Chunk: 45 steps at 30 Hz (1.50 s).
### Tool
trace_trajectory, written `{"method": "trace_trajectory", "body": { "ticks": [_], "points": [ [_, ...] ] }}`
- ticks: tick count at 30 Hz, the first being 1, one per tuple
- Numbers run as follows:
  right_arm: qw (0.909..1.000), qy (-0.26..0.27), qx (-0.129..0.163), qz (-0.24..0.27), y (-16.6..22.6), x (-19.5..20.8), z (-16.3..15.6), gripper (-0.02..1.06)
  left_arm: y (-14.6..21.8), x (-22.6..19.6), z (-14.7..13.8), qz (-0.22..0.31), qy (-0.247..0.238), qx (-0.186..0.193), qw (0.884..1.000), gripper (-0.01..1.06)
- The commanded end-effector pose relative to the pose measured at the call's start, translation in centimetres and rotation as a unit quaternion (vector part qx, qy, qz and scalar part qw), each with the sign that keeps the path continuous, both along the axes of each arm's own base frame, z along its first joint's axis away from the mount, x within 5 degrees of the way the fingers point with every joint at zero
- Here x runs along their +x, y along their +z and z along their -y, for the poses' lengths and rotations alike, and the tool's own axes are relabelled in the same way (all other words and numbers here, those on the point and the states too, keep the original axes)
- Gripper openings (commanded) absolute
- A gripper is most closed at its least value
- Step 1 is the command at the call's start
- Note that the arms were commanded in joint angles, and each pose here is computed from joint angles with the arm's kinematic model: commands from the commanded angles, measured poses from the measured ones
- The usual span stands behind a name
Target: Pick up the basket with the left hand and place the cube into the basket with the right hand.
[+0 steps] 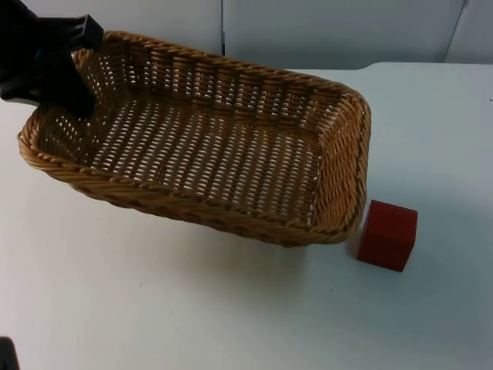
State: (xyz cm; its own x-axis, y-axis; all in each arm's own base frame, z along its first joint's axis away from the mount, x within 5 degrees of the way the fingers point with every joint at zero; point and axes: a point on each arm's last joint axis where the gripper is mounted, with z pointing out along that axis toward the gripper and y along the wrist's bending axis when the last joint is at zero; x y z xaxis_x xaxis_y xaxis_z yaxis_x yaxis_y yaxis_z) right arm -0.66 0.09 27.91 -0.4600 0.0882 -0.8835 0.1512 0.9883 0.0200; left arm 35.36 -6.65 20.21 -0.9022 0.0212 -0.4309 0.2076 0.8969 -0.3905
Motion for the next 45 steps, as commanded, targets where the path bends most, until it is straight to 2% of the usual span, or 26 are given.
{"method": "trace_trajectory", "body": {
  "ticks": [1, 17, 22, 24, 29, 32, 35, 37, 38, 41, 42, 44, 45],
  "points": [
    [1.0, 0.003, 0.001, 0.002, -0.1, 0.0, 0.0, 0.0, 0.9, 0.2, 0.1, 0.013, 0.017, -0.015, 1.0, 0.0],
    [1.0, 0.004, 0.001, 0.002, -0.1, 0.0, 0.0, 0.0, 0.9, 0.2, 0.0, 0.014, 0.018, -0.015, 1.0, 0.0],
    [0.9995, -0.01, -0.025, 0.018, 0.5, -0.1, 0.4, 0.0, 0.9, 0.2, 0.0, 0.014, 0.018, -0.015, 1.0, 0.0],
    [0.9953, -0.029, -0.07, 0.061, 1.9, -0.2, 1.1, 0.0, 0.9, 0.2, 0.0, 0.014, 0.018, -0.015, 1.0, 0.0],
    [0.9942, -0.047, -0.082, 0.051, 4.0, 1.0, 1.7, 0.0, 0.9, 0.3, 0.0, 0.015, 0.019, -0.014, 1.0, 0.0],
    [0.9949, -0.045, -0.085, 0.03, 6.5, 3.4, 2.0, 0.0, 0.9, 0.3, 0.0, 0.015, 0.019, -0.014, 1.0, 0.0],
    [0.996, -0.047, -0.073, 0.018, 8.3, 5.8, 2.2, 0.0, 0.9, 0.3, 0.0, 0.016, 0.019, -0.014, 1.0, 0.0],
    [0.9971, -0.05, -0.056, 0.013, 10.2, 8.3, 2.4, 0.0, 0.9, 0.3, 0.0, 0.016, 0.019, -0.014, 1.0, 0.0],
    [0.9976, -0.051, -0.046, -0.007, 11.0, 10.7, 2.7, 0.0, 0.9, 0.3, 0.0, 0.016, 0.019, -0.014, 1.0, 0.0],
    [0.9978, -0.048, -0.038, -0.027, 11.8, 12.9, 2.9, 0.0, 0.9, 0.3, 0.0, 0.016, 0.019, -0.014, 1.0, 0.0],
    [0.996, -0.046, -0.024, -0.073, 11.6, 15.6, 3.1, 0.0, 0.9, 0.3, 0.0, 0.016, 0.019, -0.014, 1.0, 0.0],
    [0.9901, -0.037, -0.007, -0.135, 10.5, 18.4, 3.2, 0.0, 0.9, 0.3, 0.0, 0.016, 0.019, -0.014, 1.0, 0.0],
    [0.9834, -0.023, 0.005, -0.18, 9.1, 20.0, 3.1, 0.0, 0.9, 0.3, 0.0, 0.016, 0.019, -0.014, 1.0, 0.0]
  ]
}}
